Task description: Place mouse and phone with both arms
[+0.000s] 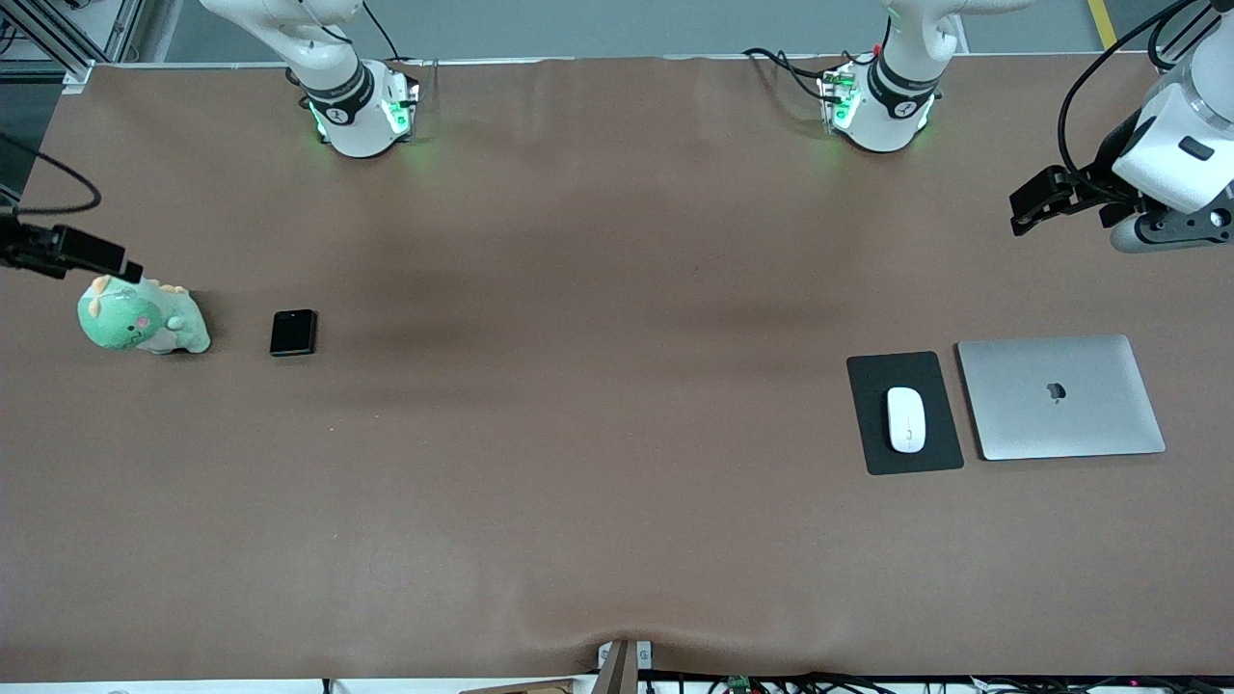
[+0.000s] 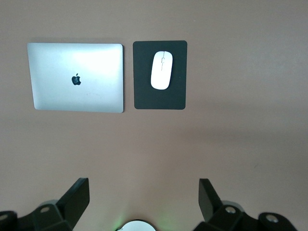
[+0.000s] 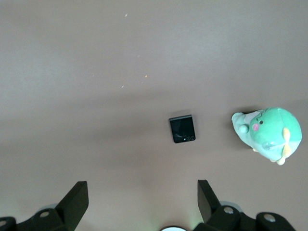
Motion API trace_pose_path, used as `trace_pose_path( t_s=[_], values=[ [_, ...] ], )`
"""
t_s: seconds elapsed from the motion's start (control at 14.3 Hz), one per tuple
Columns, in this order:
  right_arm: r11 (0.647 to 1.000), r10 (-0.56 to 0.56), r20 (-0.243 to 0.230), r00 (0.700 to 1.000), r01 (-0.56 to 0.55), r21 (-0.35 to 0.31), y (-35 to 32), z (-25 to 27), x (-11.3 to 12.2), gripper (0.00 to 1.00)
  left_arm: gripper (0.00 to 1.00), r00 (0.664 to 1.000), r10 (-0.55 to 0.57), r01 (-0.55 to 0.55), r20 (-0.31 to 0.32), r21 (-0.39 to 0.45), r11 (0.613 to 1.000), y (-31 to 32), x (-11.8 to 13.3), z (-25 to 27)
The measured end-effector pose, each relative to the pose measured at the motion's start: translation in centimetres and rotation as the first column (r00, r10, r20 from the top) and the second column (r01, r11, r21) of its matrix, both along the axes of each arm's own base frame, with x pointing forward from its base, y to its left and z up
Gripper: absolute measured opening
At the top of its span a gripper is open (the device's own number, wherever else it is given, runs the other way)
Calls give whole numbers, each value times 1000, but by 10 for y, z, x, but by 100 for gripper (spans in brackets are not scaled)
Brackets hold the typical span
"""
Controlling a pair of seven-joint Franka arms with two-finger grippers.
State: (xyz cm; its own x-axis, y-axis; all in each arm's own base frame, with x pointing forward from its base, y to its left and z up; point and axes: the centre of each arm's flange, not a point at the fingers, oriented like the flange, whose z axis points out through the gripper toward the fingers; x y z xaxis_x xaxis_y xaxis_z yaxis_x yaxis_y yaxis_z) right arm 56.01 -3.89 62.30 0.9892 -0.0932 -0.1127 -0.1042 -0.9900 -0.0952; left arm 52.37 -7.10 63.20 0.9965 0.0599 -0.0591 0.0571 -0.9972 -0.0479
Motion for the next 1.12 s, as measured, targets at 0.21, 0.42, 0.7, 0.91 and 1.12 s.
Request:
trace_pose_path(
  t_s=[0.21, 0.42, 0.7, 0.91, 1.12],
  values=[
    [1000, 31, 23, 999, -31, -1, 22, 6, -30, 100, 100, 1000, 0, 0, 0, 0, 1000, 0, 0, 0],
    [998, 53, 21, 998, -52, -17, 32, 7, -41, 100, 100, 1000, 0, 0, 2, 0, 1000, 0, 0, 1],
    [997, 52, 44, 998, -49, -60, 27, 13, -42, 100, 100, 1000, 1, 0, 20, -3, 1000, 0, 1, 8],
    [995, 45, 79, 996, -38, -87, 20, 14, -38, 100, 100, 999, 1, -1, 35, -6, 1000, 0, 2, 15],
    [995, 44, 90, 995, -36, -89, 19, 14, -36, 100, 100, 999, 1, -1, 40, -7, 1000, 0, 4, 17]
  ],
)
